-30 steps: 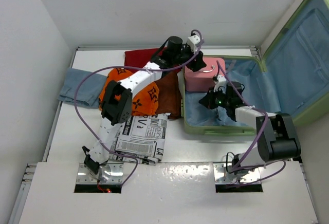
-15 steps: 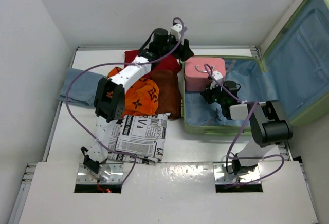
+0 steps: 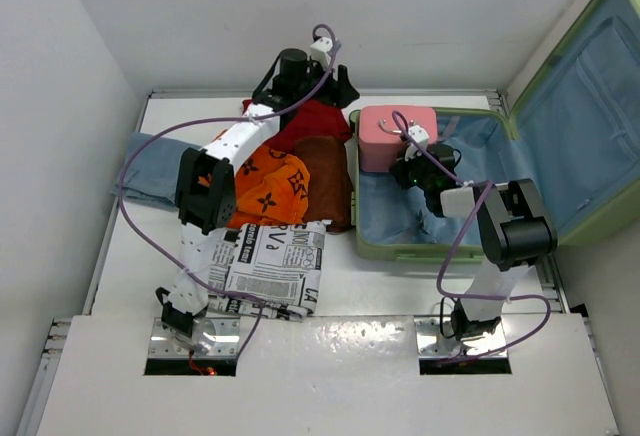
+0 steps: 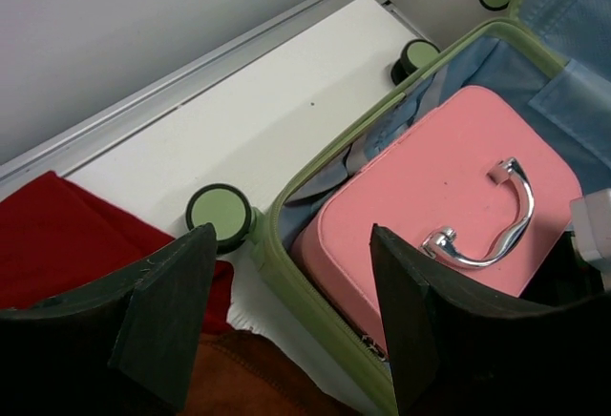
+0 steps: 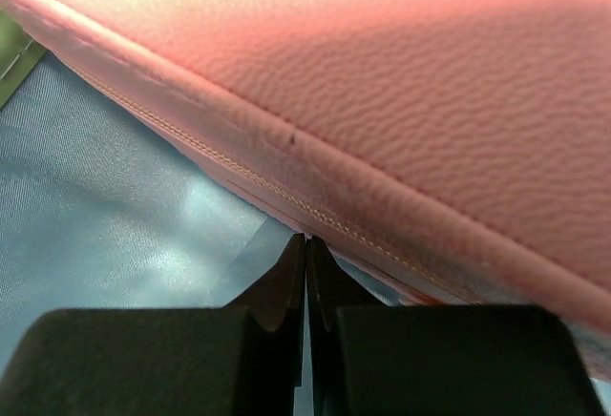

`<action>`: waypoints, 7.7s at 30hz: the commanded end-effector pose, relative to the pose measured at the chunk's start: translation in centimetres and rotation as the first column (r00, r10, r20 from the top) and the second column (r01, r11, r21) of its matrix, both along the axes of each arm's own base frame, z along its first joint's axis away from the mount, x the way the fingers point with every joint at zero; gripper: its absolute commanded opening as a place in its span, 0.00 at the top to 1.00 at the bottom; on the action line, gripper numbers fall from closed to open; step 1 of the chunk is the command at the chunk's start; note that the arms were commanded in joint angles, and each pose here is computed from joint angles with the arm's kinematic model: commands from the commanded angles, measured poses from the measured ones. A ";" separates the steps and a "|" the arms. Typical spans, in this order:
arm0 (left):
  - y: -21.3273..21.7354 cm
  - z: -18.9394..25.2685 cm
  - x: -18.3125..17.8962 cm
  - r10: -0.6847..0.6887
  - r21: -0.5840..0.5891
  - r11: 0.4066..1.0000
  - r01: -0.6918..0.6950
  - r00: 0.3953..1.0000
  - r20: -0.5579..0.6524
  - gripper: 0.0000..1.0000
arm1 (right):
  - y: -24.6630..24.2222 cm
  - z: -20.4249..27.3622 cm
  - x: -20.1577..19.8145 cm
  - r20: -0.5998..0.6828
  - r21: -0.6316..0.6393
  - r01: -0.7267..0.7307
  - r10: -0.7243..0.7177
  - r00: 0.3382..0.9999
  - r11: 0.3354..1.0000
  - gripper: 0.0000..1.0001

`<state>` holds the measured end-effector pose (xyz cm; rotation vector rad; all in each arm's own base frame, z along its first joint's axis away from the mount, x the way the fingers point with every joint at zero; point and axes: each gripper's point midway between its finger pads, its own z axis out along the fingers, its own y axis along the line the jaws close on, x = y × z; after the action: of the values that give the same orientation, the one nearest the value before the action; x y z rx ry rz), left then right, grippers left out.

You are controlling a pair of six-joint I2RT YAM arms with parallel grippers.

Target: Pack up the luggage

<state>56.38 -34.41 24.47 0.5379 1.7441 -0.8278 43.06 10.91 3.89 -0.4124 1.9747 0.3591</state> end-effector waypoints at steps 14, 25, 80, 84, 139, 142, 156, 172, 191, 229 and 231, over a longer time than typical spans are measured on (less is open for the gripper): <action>18.9 4.0 -1.5 0.315 0.090 0.946 -0.311 0.948 -0.046 0.21 | 5.1 13.8 -6.0 0.060 0.206 -0.267 0.261 0.964 0.941 0.48; 33.1 2.8 -9.1 0.540 0.125 0.840 -0.528 0.836 -0.095 0.17 | 17.8 10.3 -17.4 -0.470 0.531 -0.277 0.551 0.690 0.801 0.26; 42.4 9.5 -15.6 0.738 -0.222 0.642 -0.734 0.670 -0.079 0.08 | 21.6 -0.2 -23.1 -0.753 0.026 -0.386 0.271 0.599 0.922 1.00; 40.7 9.4 -16.0 0.707 -0.179 0.693 -0.698 0.707 -0.016 0.08 | 20.6 5.8 -22.7 -0.593 0.047 -0.485 0.416 0.690 0.873 1.00; 31.7 5.1 -11.5 0.496 -0.036 0.868 -0.496 0.868 0.000 0.08 | -29.7 6.6 -9.8 -0.450 -0.529 0.157 -0.432 0.781 0.834 1.00; 31.4 5.0 -11.5 0.495 -0.027 0.869 -0.494 0.869 0.009 0.08 | -30.7 7.7 -8.7 -0.418 -0.563 0.166 -0.452 0.788 0.810 1.00; 31.7 -0.1 -13.5 0.566 0.200 0.813 -0.547 0.823 -0.050 0.03 | -17.1 17.1 -5.8 -0.292 -0.307 0.100 -0.194 0.937 0.946 0.15; 37.0 1.2 -14.9 0.714 0.123 0.700 -0.704 0.692 -0.104 0.02 | 21.8 10.7 -1.8 -0.544 0.362 -0.119 0.313 0.778 0.924 0.00; 39.4 0.3 -16.2 0.746 0.127 0.666 -0.735 0.653 -0.131 0.02 | 33.1 -1.6 -4.0 -0.660 0.252 -0.120 0.262 0.704 0.960 0.02; 33.3 0.7 -11.7 0.614 0.129 0.788 -0.602 0.782 -0.102 0.02 | -31.0 27.2 -8.4 -0.072 -0.301 0.606 -0.651 0.755 0.736 1.00; 33.3 0.3 -11.6 0.614 0.134 0.788 -0.601 0.781 -0.110 0.02 | -32.5 28.7 -8.1 -0.016 -0.314 0.641 -0.679 0.734 0.700 1.00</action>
<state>43.65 -0.59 21.99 -0.0973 2.0160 -0.3251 33.98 -18.48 28.17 0.2043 2.2923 -0.1988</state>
